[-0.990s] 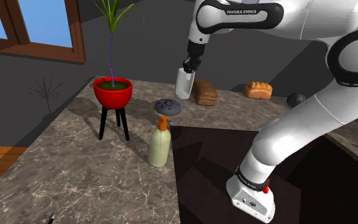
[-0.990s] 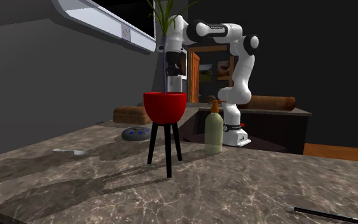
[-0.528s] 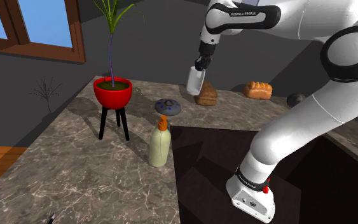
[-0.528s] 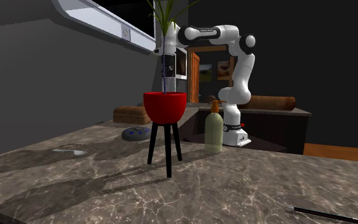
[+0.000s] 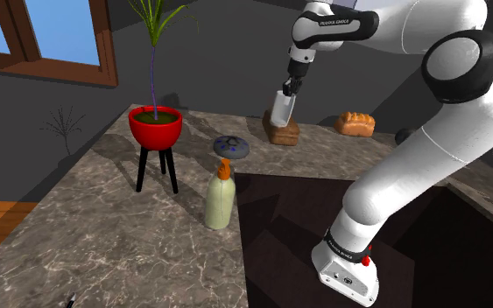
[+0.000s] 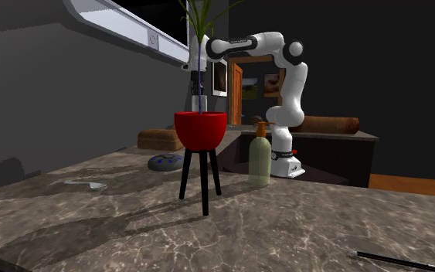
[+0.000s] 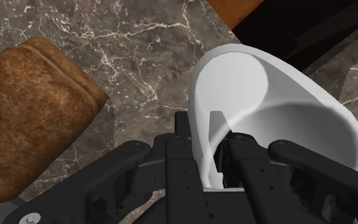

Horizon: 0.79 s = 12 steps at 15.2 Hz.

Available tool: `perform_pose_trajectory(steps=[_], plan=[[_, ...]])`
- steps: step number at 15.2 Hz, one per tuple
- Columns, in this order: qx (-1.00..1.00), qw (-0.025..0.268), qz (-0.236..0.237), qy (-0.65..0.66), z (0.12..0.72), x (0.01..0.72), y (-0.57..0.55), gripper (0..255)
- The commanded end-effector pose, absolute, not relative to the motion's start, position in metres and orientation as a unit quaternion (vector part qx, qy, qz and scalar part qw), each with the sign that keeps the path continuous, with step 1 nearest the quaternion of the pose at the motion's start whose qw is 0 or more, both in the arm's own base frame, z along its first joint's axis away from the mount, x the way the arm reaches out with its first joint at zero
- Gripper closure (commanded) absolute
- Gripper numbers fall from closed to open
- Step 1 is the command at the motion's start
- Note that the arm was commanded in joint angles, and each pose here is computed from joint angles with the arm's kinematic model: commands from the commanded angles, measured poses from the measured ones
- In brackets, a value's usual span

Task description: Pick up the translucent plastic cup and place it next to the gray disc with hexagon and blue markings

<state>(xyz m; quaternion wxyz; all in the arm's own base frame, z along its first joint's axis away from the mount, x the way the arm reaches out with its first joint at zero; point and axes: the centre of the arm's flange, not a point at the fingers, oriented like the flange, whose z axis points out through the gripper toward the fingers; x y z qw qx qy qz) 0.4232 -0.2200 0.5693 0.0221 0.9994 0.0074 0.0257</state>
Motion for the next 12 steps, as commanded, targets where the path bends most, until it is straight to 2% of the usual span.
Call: perform_pose_trajectory(steps=[1, 12], plan=[[0.999, 0.023, 0.026, 0.008, 0.562, 0.424, -0.227, 255], [0.999, 0.023, 0.026, 0.008, 0.504, 0.424, -0.227, 255]])
